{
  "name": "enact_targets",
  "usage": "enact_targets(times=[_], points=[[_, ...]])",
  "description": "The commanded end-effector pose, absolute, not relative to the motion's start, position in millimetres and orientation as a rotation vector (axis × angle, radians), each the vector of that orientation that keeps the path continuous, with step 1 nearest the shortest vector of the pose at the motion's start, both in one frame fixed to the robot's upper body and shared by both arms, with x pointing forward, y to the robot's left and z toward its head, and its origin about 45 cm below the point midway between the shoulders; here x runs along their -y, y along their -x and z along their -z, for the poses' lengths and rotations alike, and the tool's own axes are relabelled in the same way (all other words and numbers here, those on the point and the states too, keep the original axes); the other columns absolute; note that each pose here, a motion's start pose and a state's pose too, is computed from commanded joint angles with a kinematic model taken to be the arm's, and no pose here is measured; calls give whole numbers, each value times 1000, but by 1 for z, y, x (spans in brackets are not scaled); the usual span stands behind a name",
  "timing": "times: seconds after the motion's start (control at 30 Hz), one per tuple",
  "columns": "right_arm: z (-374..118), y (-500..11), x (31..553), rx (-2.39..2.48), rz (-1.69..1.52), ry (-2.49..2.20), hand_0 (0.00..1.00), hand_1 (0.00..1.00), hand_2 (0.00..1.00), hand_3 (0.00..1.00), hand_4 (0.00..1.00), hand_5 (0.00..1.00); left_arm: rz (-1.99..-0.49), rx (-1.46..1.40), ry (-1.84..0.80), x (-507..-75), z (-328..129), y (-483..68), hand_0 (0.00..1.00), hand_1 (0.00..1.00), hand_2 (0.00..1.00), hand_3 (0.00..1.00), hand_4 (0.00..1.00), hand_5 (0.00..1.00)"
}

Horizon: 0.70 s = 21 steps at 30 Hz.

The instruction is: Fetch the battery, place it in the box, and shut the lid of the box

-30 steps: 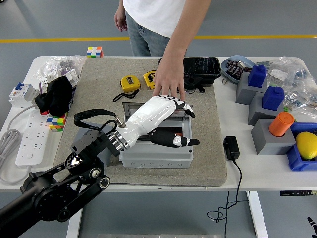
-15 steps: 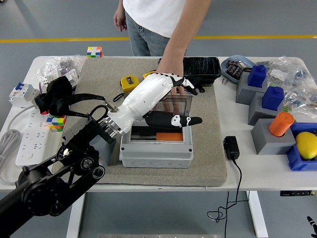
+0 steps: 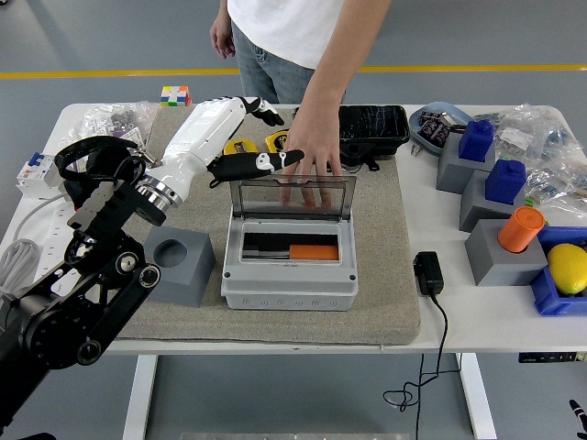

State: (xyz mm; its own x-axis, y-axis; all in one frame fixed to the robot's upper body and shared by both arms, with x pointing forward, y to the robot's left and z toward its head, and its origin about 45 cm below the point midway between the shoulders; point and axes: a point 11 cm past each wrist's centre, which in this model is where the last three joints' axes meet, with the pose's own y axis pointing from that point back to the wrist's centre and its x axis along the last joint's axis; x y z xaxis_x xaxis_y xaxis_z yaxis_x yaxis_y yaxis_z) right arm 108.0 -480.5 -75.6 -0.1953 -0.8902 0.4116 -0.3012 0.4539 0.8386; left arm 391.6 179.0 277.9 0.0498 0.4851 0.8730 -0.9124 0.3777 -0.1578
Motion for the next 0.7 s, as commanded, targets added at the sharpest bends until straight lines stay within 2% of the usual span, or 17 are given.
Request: enact_targets(times=[0.17,0.2,0.4,0.7], points=[[75,-108,481,1731,757,-1026,825,796,778,817,998,998,-1137,1008,-726,-197,-270,-393,998,959,841,794,998,998],[75,-108,481,1732,757,-1026,825,796,778,817,998,998,-1131,993,-756,-199,-267,-392,998,998,937,863,998,998],[75,-108,483,1732,755,-1023,824,796,778,816,998,998,-1093,915,-863,-200,-264,-379,998,998,958,886,998,998],[72,-110,488,1736,749,-1016,825,796,778,816,998,998,-1024,895,-884,-186,-274,-362,998,998,941,867,998,998]])
